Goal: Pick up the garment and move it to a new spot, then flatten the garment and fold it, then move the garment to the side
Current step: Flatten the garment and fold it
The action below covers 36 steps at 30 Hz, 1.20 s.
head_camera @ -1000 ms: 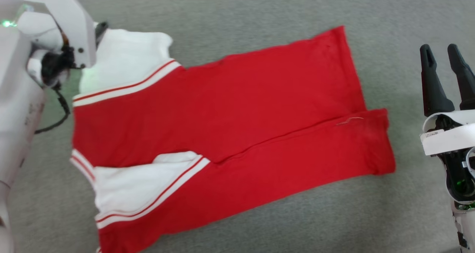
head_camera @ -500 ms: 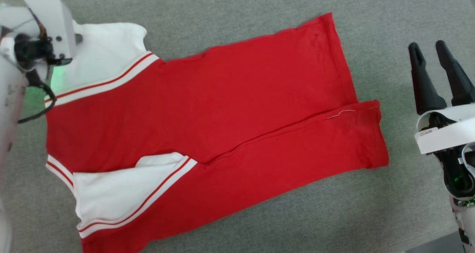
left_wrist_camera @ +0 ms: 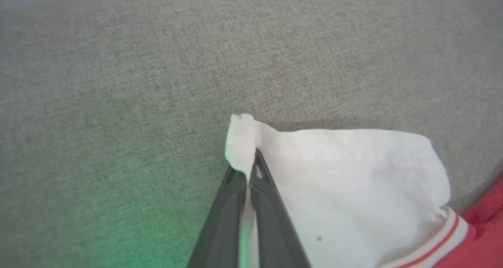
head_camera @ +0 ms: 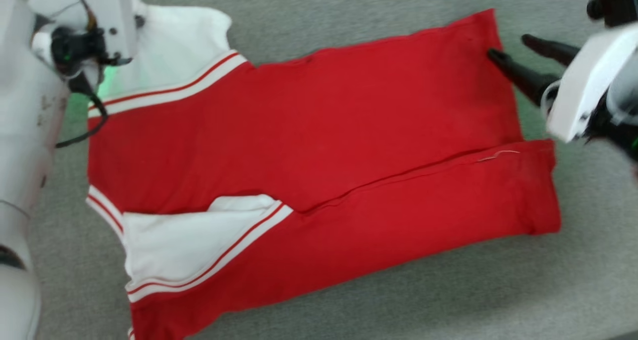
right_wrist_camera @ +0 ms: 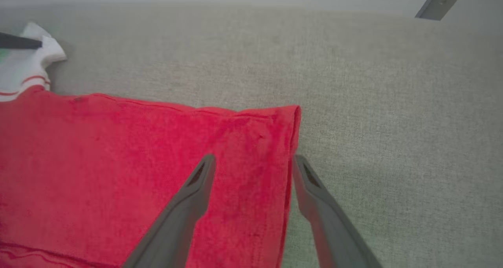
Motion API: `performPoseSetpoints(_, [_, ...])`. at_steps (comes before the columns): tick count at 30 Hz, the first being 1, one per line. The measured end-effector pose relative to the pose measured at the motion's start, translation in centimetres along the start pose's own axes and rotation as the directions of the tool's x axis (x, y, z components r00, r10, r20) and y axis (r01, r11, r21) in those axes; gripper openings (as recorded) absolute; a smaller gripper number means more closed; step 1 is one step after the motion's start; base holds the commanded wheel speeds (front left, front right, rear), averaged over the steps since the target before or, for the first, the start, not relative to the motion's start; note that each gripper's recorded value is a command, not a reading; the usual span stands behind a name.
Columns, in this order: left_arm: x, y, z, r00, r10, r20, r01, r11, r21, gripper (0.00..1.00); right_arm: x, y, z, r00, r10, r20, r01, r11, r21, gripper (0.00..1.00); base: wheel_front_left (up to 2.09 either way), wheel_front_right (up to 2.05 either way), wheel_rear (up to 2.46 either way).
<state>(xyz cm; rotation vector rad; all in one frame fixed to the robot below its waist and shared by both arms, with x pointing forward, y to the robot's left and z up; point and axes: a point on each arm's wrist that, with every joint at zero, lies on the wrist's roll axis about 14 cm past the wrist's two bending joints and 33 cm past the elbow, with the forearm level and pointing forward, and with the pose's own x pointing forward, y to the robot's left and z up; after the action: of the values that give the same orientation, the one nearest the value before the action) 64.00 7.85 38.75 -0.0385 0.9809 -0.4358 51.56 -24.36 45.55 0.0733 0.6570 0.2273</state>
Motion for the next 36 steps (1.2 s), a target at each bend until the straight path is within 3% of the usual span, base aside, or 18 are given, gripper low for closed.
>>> performPoseSetpoints(4, [0.1, -0.1, 0.0, 1.0, -0.018, 0.015, 0.018, 1.0, -0.002, 0.0, 1.7, -1.5, -0.2, 0.988, -0.024, -0.15, 0.024, 1.0, 0.0, 1.0, 0.0, 0.0, 0.0])
performPoseSetpoints(9, [0.4, 0.1, 0.2, 0.998, -0.036, 0.042, 0.037, 0.999, -0.01, 0.0, 4.3, -2.2, -0.1, 0.977, -0.032, -0.212, 0.036, 0.999, 0.016, 1.0, 0.0, 0.0, 0.0])
performPoseSetpoints(13, [0.8, 0.3, 0.1, 0.996, -0.06, 0.062, 0.063, 0.997, -0.043, 0.0, 6.1, -1.9, -2.5, 0.952, -0.03, -0.306, 0.029, 1.0, -0.007, 1.0, 0.0, 0.0, 0.0])
performPoseSetpoints(16, [0.9, 0.3, -0.1, 0.994, -0.075, 0.074, 0.079, 0.995, -0.057, 0.0, 7.1, -1.9, -2.4, 0.952, -0.033, -0.306, 0.024, 0.999, -0.034, 1.0, 0.0, 0.0, 0.0])
performPoseSetpoints(17, [0.9, 0.2, -0.1, 0.993, -0.081, 0.08, 0.087, 0.994, -0.065, 0.0, 7.3, -1.8, -2.5, 0.951, -0.027, -0.309, 0.019, 0.999, -0.029, 0.38, 0.0, 0.0, 0.0])
performPoseSetpoints(18, [0.8, 0.2, -0.1, 0.992, -0.089, 0.086, 0.095, 0.993, -0.075, 0.0, 7.5, -1.7, -2.6, 0.949, -0.023, -0.315, 0.013, 0.999, -0.033, 0.0, 0.0, 0.0, 0.0])
performPoseSetpoints(23, [-0.3, -0.9, 0.0, 0.981, -0.134, 0.14, 0.149, 0.984, -0.101, 0.0, 7.3, -1.2, -1.9, 0.964, -0.005, -0.266, -0.005, 0.999, -0.037, 0.0, 0.0, 0.0, 0.0])
performPoseSetpoints(27, [-2.2, -3.7, -0.1, 0.955, -0.214, 0.206, 0.23, 0.972, -0.056, 0.0, 6.0, -0.7, -0.4, 0.984, 0.019, -0.177, -0.025, 0.999, -0.03, 0.0, 0.0, 0.0, 0.0])
performPoseSetpoints(32, [-7.5, -5.3, 0.7, 0.899, -0.283, 0.334, 0.286, 0.957, 0.04, 0.0, 2.8, 0.6, 0.8, 0.995, 0.067, -0.073, -0.075, 0.991, -0.115, 0.0, 0.0, 0.0, 0.0])
performPoseSetpoints(36, [-12.3, -7.5, -0.1, 0.832, -0.372, 0.412, 0.366, 0.926, 0.095, 0.0, 0.1, 1.8, 0.4, 0.992, 0.125, -0.023, -0.127, 0.985, -0.119, 0.0, 0.0, 0.0, 0.0])
